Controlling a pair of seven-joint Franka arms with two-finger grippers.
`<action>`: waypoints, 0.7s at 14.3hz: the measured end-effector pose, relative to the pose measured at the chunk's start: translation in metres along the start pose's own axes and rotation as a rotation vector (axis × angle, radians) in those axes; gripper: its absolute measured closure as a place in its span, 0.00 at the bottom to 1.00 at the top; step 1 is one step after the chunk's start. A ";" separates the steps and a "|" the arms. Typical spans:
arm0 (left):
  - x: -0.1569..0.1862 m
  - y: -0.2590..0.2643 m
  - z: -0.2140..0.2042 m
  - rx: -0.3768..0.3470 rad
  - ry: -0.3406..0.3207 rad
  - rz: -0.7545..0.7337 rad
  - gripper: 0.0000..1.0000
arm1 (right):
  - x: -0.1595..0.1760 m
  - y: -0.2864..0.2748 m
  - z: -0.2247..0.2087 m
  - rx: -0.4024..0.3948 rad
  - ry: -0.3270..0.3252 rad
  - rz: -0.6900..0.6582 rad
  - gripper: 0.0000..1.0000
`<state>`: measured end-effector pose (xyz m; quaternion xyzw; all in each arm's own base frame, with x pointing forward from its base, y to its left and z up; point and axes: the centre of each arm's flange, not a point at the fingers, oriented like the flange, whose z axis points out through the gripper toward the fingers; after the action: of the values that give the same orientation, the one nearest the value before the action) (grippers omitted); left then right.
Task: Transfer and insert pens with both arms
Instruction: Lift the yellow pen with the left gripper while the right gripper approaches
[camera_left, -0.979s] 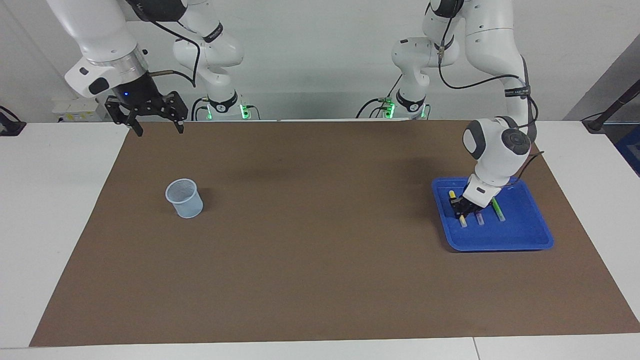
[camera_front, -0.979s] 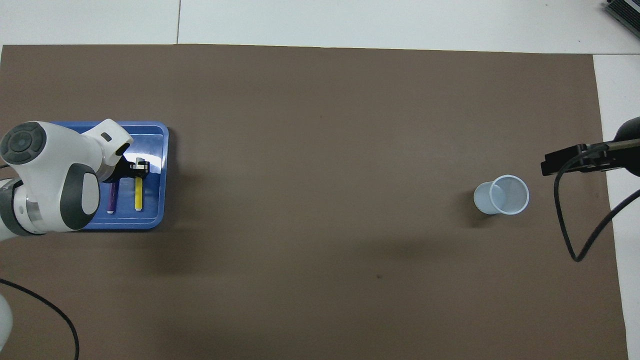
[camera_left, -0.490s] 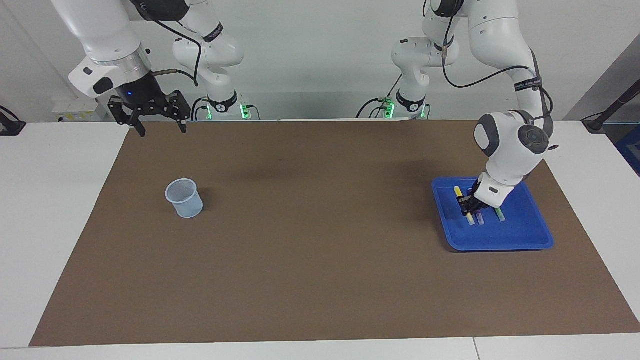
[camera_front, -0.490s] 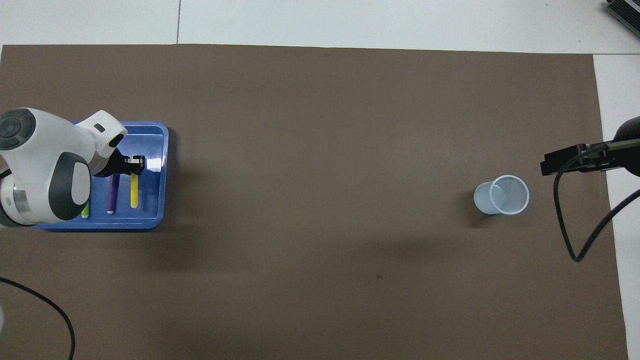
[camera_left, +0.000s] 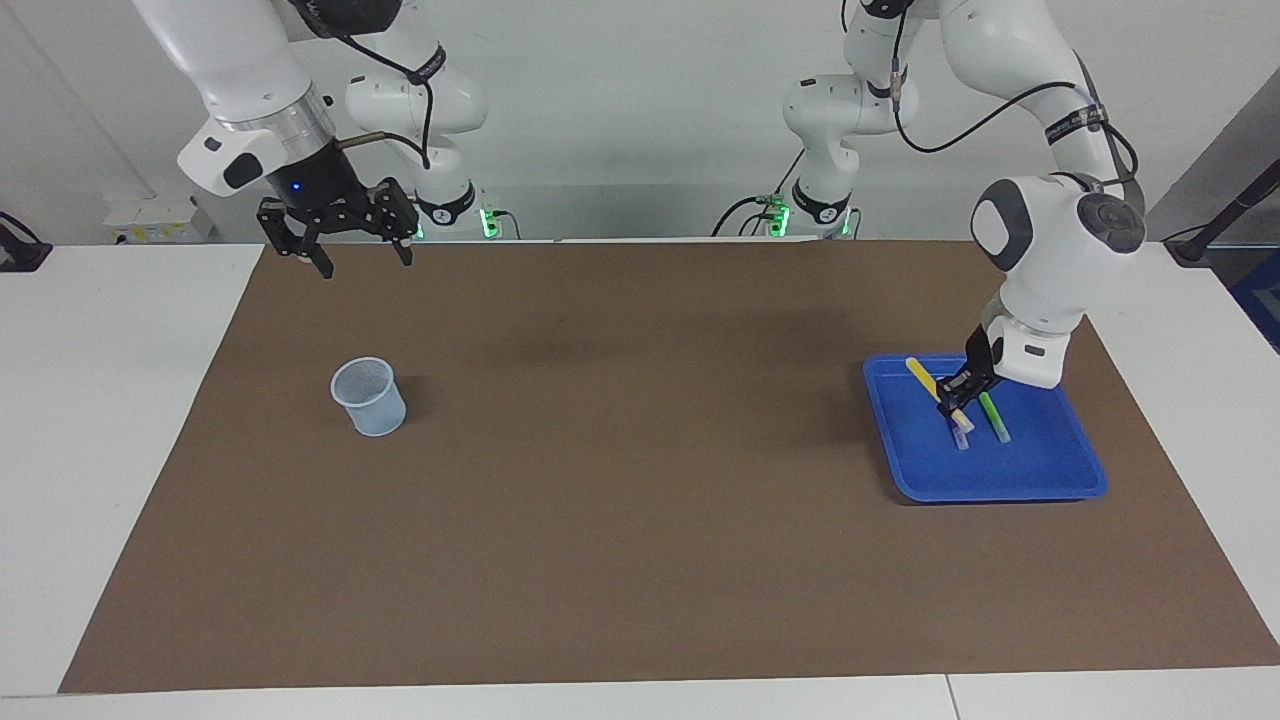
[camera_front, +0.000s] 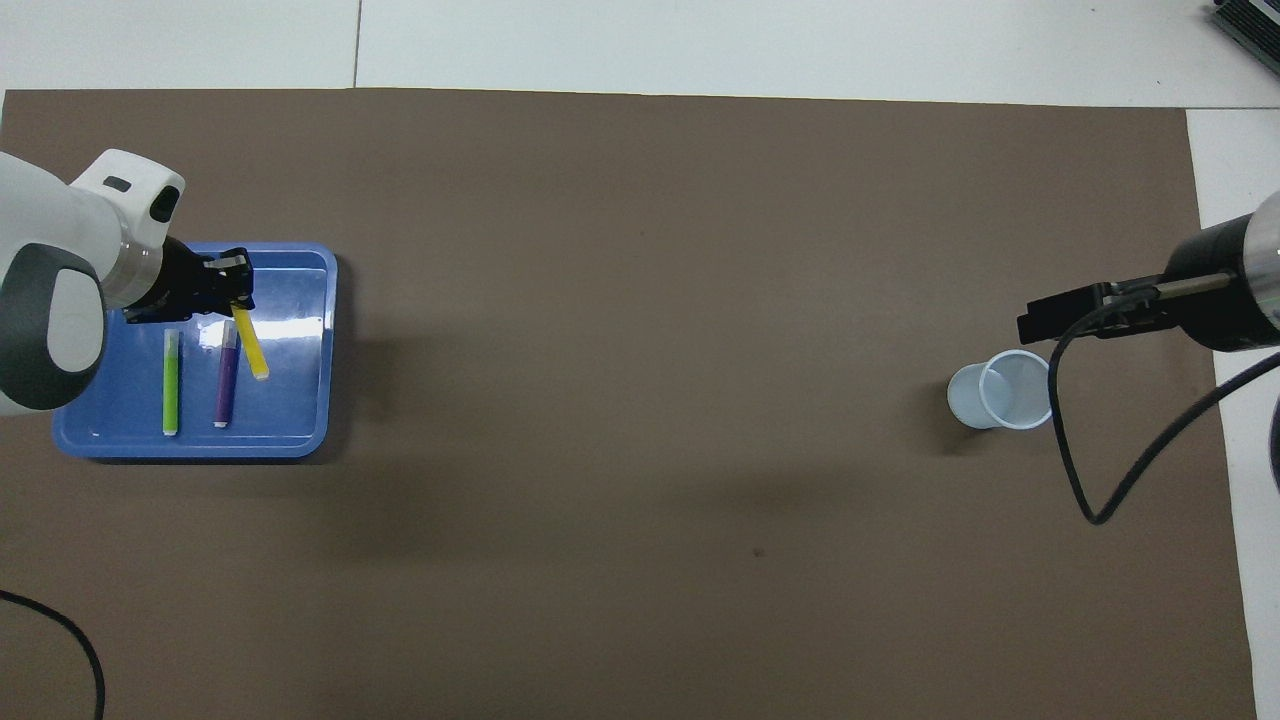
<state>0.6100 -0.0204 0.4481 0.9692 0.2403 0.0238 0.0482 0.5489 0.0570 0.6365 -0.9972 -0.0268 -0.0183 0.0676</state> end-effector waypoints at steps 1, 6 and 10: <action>-0.004 0.003 -0.012 -0.021 0.009 -0.078 0.83 | 0.001 -0.004 0.003 0.015 0.006 0.013 0.00; -0.032 0.035 -0.055 -0.084 0.042 -0.431 0.83 | 0.003 -0.044 0.015 0.068 0.027 0.102 0.00; -0.064 0.064 -0.083 -0.132 0.028 -0.649 0.83 | 0.008 -0.051 0.022 0.145 0.052 0.164 0.00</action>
<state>0.5768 -0.0997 0.5362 0.8365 0.5351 0.0359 0.1126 0.5549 0.1109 0.6217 -0.9877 0.0553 -0.0368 0.1417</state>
